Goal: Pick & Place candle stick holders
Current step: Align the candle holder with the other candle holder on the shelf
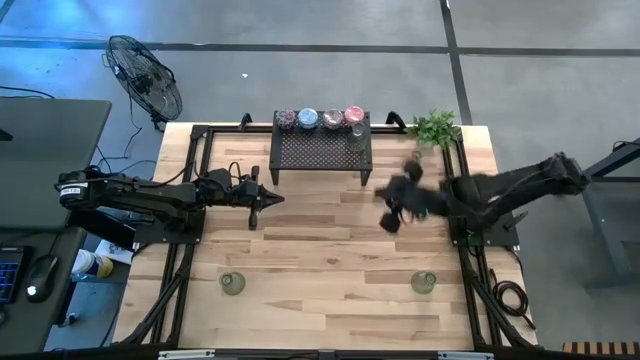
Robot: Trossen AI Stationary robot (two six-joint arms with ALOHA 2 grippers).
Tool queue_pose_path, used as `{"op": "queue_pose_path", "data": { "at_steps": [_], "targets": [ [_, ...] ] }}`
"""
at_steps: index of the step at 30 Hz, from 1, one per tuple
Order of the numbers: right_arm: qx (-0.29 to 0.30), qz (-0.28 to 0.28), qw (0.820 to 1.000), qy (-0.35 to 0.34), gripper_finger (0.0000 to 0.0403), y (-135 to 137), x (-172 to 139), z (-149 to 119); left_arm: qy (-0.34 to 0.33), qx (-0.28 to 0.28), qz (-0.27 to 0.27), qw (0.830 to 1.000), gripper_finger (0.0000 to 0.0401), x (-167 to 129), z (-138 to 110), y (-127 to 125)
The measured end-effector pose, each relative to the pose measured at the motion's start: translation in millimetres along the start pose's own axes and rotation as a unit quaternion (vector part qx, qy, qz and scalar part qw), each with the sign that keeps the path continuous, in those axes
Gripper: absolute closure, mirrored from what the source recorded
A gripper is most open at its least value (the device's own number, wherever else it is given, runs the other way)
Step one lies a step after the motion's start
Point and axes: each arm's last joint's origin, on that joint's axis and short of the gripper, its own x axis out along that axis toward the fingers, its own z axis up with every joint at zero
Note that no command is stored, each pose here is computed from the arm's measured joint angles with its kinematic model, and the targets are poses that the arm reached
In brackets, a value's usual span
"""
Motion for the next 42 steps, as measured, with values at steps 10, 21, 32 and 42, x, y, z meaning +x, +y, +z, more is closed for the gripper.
{"op": "queue_pose_path", "data": {
  "at_steps": [10, 21, 32, 42],
  "targets": [
    [0.110, 0.053, 0.984, 0.131, 0.0402, 51, -63, -70, 0.010, -0.003, -0.001, 1.000, 0.0401, 0, -2, 0],
    [0.123, 0.007, 0.950, 0.286, 0.0293, 72, -91, -123, 0.013, -0.003, -0.001, 1.000, 0.0401, 0, -3, 0],
    [0.135, -0.007, 0.943, 0.305, 0.0119, 88, -95, -142, 0.013, 0.012, 0.000, 1.000, 0.0401, 0, -3, 0],
    [0.086, -0.037, 0.940, 0.329, 0.0104, 102, -85, -158, 0.013, 0.013, 0.000, 1.000, 0.0401, 0, -3, 0]
  ]
}}
